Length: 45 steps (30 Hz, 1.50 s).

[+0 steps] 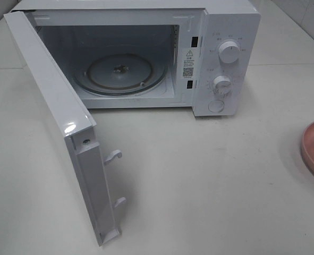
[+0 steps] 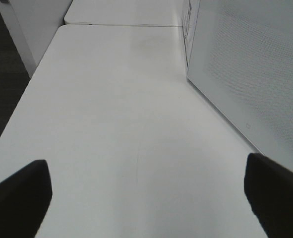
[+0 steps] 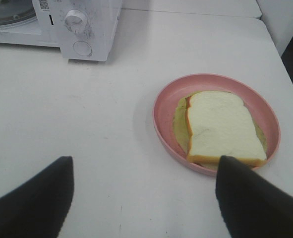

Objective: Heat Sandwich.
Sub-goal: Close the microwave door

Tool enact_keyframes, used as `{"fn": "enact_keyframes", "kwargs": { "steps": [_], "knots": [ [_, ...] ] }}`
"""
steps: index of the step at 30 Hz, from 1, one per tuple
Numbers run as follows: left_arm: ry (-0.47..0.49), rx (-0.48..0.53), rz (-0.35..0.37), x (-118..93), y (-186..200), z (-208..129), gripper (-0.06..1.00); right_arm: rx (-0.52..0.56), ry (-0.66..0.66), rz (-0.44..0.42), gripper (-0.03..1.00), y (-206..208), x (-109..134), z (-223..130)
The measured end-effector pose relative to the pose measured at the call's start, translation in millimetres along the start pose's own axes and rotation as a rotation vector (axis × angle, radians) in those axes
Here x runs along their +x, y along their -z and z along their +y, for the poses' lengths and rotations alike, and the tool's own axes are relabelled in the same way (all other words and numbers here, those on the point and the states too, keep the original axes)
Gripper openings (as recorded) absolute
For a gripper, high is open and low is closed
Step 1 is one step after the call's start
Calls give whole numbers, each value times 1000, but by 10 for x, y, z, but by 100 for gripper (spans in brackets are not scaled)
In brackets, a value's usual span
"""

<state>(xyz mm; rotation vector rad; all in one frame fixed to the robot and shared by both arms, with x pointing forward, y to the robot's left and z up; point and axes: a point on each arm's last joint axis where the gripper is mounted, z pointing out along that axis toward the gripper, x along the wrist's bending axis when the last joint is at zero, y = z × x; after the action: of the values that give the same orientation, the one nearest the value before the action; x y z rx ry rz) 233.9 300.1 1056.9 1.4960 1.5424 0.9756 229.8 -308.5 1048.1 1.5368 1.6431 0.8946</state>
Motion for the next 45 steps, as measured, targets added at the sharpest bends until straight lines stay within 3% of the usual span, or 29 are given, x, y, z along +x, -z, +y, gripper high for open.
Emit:
{"fn": "enact_keyframes", "kwargs": {
  "steps": [4, 11, 14, 16, 18, 19, 21, 22, 24, 27, 31, 45],
  "knots": [
    [-8, -71, 13, 10, 66, 135, 99, 0, 0, 0, 76, 0, 0, 0],
    [-8, 11, 13, 11, -108, 247, 89, 0, 0, 0, 76, 0, 0, 0],
    [-8, 37, 13, 12, -241, 335, 71, 0, 0, 0, 76, 0, 0, 0],
    [-7, 43, 13, 12, -275, 355, 67, 0, 0, 0, 76, 0, 0, 0],
    [-7, 51, 13, 13, -370, 414, 51, 0, 0, 0, 76, 0, 0, 0],
    [-7, 51, 13, 13, -370, 414, 51, 0, 0, 0, 76, 0, 0, 0],
    [-7, 46, 13, 14, -435, 460, 39, 0, 0, 0, 76, 0, 0, 0],
    [-7, 39, 13, 14, -509, 510, 27, 0, 0, 0, 76, 0, 0, 0],
    [-8, 38, 13, 15, -544, 530, 23, 0, 0, 0, 76, 0, 0, 0],
    [-8, 24, 13, 16, -683, 598, 6, 0, 0, 0, 76, 0, 0, 0],
    [-8, 25, 13, 18, -878, 578, 1, 0, 0, 0, 76, 0, 0, 0],
    [-8, -42, 13, 29, -1454, 238, 0, 0, 0, 0, 76, 0, 0, 0]
  ]
}}
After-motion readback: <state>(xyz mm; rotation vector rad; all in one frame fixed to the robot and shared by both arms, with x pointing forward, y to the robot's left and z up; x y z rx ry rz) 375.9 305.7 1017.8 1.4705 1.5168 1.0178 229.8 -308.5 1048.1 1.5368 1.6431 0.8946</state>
